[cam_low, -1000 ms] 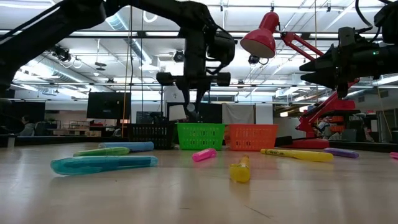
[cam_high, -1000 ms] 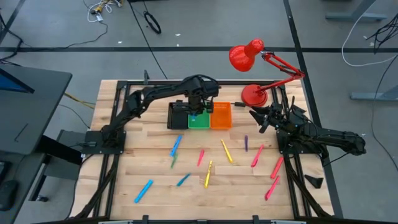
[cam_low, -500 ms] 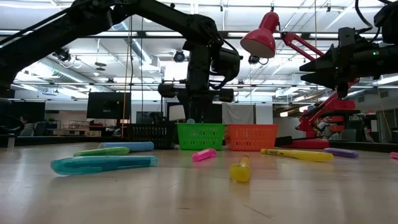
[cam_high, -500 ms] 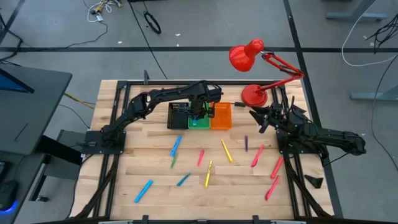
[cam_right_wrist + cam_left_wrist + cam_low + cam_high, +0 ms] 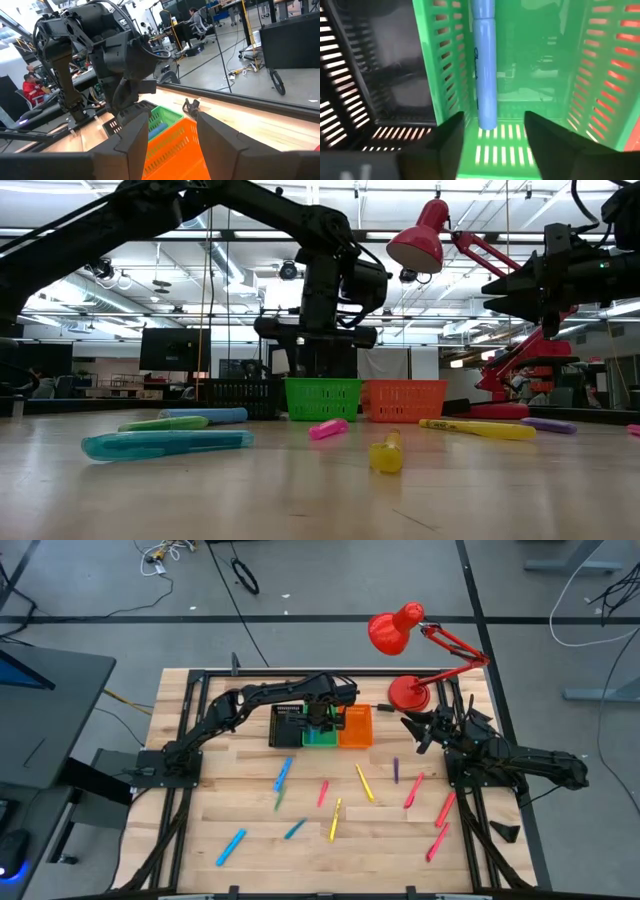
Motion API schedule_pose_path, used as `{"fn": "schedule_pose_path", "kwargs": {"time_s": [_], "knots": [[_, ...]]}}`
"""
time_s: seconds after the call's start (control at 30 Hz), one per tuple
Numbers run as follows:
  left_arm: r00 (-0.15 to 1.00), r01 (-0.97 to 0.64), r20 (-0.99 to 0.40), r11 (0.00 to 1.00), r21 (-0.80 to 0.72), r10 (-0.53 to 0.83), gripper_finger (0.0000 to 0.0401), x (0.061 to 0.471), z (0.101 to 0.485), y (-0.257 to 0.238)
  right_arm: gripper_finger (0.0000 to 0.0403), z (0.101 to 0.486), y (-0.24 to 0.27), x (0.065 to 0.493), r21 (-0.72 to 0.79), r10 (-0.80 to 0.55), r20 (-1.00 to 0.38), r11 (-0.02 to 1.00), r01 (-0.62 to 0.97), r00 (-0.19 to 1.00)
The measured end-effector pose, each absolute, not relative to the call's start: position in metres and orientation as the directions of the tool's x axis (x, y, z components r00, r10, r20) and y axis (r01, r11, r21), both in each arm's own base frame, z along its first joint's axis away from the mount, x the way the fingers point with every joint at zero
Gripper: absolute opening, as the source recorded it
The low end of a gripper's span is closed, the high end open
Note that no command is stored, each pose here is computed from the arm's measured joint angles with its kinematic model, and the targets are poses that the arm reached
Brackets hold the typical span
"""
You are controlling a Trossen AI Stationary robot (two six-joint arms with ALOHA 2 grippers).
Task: Pick & Place Markers
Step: Put the middle large blue highlighter pen into the green bin, then put the bottom large blue highlighter pen into the green bin
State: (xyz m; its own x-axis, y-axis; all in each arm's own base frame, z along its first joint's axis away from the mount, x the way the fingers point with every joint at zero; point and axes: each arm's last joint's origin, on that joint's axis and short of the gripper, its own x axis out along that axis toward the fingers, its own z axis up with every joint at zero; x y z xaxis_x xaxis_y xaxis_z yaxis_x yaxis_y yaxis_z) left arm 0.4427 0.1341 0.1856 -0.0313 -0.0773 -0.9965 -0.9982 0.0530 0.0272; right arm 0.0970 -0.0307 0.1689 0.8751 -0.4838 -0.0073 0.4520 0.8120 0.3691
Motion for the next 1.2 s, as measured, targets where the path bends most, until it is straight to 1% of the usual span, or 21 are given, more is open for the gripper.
{"fn": "schedule_pose_path", "kwargs": {"time_s": [0.1,0.23,0.43,0.57,0.7,0.8,0.97,1.07,1.2], "knots": [[-0.031,-0.998,-0.996,0.054,0.027,-0.078,0.0254,0.443,0.186,0.134,0.0170,0.169,-0.031,0.097,0.369,-0.484,-0.007,0.812,0.452,0.875],[-0.031,-0.998,-0.997,0.053,0.027,-0.075,0.0273,0.443,0.186,0.134,0.0170,0.169,-0.031,0.097,0.369,-0.484,-0.007,0.812,0.452,0.875],[-0.026,-0.998,-0.997,0.054,0.022,-0.070,0.0272,0.443,0.186,0.134,0.0170,0.169,-0.031,0.097,0.369,-0.484,-0.007,0.812,0.452,0.875],[0.036,-0.997,-0.998,0.062,-0.039,-0.046,0.0268,0.447,0.192,0.136,0.0170,0.169,-0.031,0.097,0.369,-0.484,-0.007,0.812,0.452,0.875],[0.081,-0.991,-0.996,0.107,-0.084,-0.031,0.0268,0.447,0.203,0.135,0.0170,0.169,-0.031,0.097,0.369,-0.484,-0.007,0.812,0.452,0.875],[0.078,-0.984,-0.997,0.161,-0.081,-0.026,0.0268,0.443,0.211,0.135,0.0170,0.169,-0.031,0.097,0.369,-0.484,-0.006,0.812,0.452,0.875],[0.065,-0.976,-0.998,0.207,-0.066,-0.011,0.0268,0.435,0.228,0.132,0.0170,0.169,-0.031,0.097,0.369,-0.484,-0.007,0.812,0.452,0.875],[0.055,-0.972,-0.998,0.230,-0.055,-0.007,0.0268,0.430,0.234,0.131,0.0170,0.169,-0.031,0.097,0.369,-0.484,-0.007,0.812,0.452,0.875],[0.048,-0.971,-0.999,0.234,-0.049,-0.010,0.0268,0.426,0.240,0.131,0.0170,0.169,-0.031,0.097,0.369,-0.484,-0.007,0.812,0.452,0.875]]}}
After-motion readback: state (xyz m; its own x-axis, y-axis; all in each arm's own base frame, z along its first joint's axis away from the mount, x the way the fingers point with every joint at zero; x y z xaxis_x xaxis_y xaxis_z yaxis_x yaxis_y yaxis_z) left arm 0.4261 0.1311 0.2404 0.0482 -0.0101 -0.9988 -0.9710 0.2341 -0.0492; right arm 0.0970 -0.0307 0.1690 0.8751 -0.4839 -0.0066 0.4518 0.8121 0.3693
